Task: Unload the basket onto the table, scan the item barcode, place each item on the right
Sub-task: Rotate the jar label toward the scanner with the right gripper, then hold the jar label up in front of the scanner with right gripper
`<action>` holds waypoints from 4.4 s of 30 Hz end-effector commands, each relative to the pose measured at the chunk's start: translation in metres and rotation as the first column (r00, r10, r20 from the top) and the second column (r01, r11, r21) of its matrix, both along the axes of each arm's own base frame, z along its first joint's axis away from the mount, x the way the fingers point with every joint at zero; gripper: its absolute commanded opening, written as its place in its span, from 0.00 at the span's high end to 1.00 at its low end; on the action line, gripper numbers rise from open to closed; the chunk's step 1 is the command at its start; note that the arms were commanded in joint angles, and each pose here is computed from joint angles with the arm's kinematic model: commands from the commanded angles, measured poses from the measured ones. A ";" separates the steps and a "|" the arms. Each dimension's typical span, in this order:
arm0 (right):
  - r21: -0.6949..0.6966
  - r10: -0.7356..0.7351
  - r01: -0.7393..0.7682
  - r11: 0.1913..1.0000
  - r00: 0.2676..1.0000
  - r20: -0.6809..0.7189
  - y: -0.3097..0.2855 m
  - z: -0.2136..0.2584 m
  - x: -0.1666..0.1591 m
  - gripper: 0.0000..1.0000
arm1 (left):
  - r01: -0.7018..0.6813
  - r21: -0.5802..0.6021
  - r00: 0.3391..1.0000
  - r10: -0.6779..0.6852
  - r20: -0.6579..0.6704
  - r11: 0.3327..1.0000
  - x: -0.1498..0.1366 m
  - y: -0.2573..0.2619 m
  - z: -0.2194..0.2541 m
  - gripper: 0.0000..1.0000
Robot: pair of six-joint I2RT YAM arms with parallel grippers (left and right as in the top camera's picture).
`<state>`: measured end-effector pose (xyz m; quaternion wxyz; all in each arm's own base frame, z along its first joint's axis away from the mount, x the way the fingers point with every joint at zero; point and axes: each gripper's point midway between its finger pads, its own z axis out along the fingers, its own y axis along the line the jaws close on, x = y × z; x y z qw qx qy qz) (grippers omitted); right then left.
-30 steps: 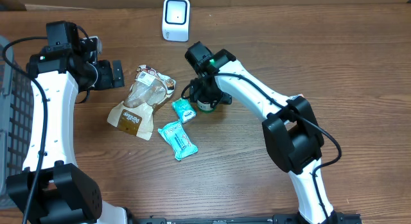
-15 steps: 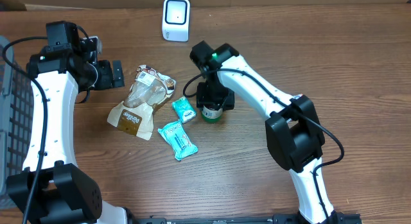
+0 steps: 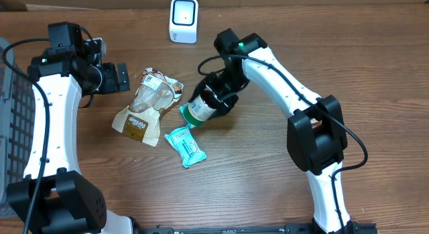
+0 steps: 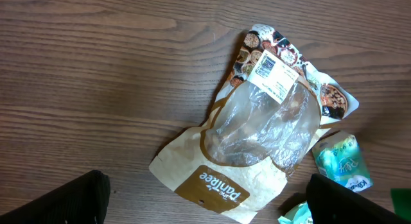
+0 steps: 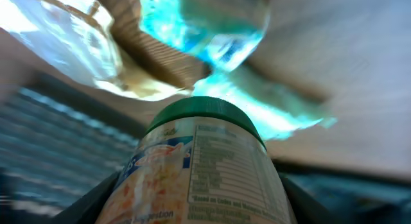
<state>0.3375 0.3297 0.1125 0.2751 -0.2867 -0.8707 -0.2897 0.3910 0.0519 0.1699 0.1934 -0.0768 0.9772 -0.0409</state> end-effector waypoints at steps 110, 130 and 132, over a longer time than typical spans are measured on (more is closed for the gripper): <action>-0.099 0.343 0.394 0.914 -0.619 0.706 0.041 0.120 0.289 0.80 | 0.014 0.009 1.000 -0.014 0.027 1.000 0.002 0.002 0.009 0.00; -0.112 0.382 0.407 0.906 -0.677 0.629 0.039 0.287 0.233 0.85 | 0.014 0.009 1.000 -0.014 0.027 1.000 0.002 0.002 0.009 0.00; -0.138 0.385 0.395 0.908 -0.660 0.645 0.035 0.304 0.220 0.87 | 0.014 0.009 1.000 -0.014 0.027 1.000 0.002 0.002 0.009 0.00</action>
